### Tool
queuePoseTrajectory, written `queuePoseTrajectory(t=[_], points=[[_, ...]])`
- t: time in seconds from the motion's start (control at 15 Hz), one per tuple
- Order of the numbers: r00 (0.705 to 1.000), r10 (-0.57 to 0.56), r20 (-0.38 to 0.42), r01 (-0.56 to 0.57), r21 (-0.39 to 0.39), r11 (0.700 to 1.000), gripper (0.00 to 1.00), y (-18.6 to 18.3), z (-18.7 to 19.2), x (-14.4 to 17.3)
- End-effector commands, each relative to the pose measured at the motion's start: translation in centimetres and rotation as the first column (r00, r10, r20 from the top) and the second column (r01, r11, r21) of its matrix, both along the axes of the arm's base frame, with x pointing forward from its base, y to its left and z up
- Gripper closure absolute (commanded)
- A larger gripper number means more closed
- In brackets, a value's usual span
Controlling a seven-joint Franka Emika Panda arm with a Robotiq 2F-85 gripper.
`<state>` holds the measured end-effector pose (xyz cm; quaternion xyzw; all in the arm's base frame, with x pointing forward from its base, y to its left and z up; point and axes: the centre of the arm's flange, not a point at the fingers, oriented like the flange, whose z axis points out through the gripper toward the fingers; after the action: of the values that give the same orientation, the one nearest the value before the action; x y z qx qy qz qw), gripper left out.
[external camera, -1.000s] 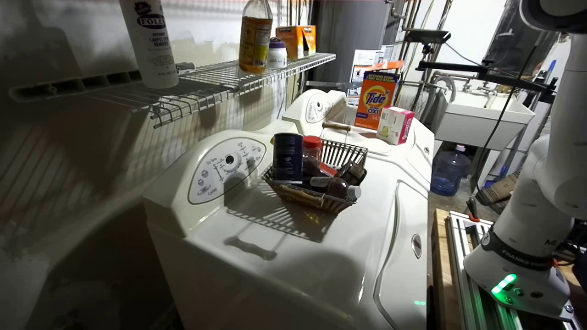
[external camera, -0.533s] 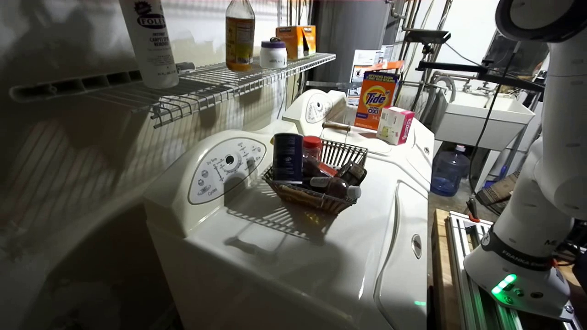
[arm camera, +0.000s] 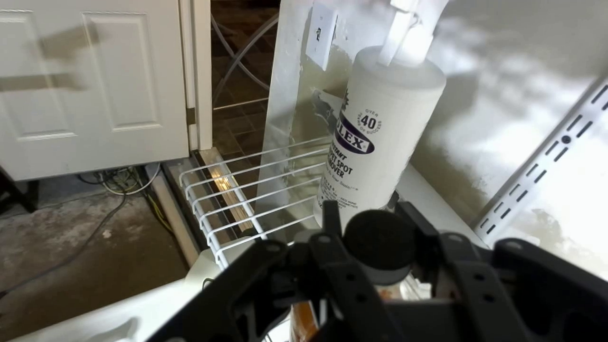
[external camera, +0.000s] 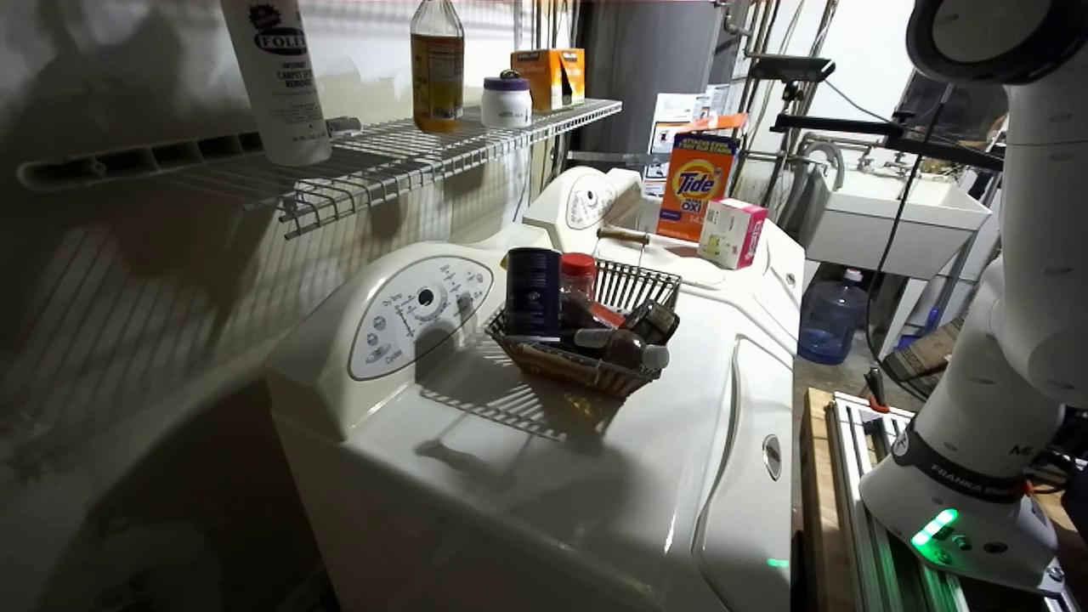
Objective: Put the vinegar bottle on the bottom shelf.
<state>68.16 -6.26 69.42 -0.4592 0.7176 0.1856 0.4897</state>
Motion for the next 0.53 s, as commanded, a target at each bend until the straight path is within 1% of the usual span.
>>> queuePoseTrajectory(t=[0.0, 0.2, 0.33, 0.47], points=[[0.997, -0.074, -0.017, 0.075, 0.065, 0.995, 0.9, 0.1, 1.3, 0.8], [0.999, -0.045, -0.025, 0.047, 0.08, 0.996, 0.9, -0.2, 0.7, -0.2], [0.998, -0.057, -0.029, 0.059, 0.081, 0.995, 0.9, -0.5, 0.6, -0.5], [0.999, -0.026, -0.028, 0.028, 0.078, 0.997, 0.9, -0.5, 0.3, -0.9]])
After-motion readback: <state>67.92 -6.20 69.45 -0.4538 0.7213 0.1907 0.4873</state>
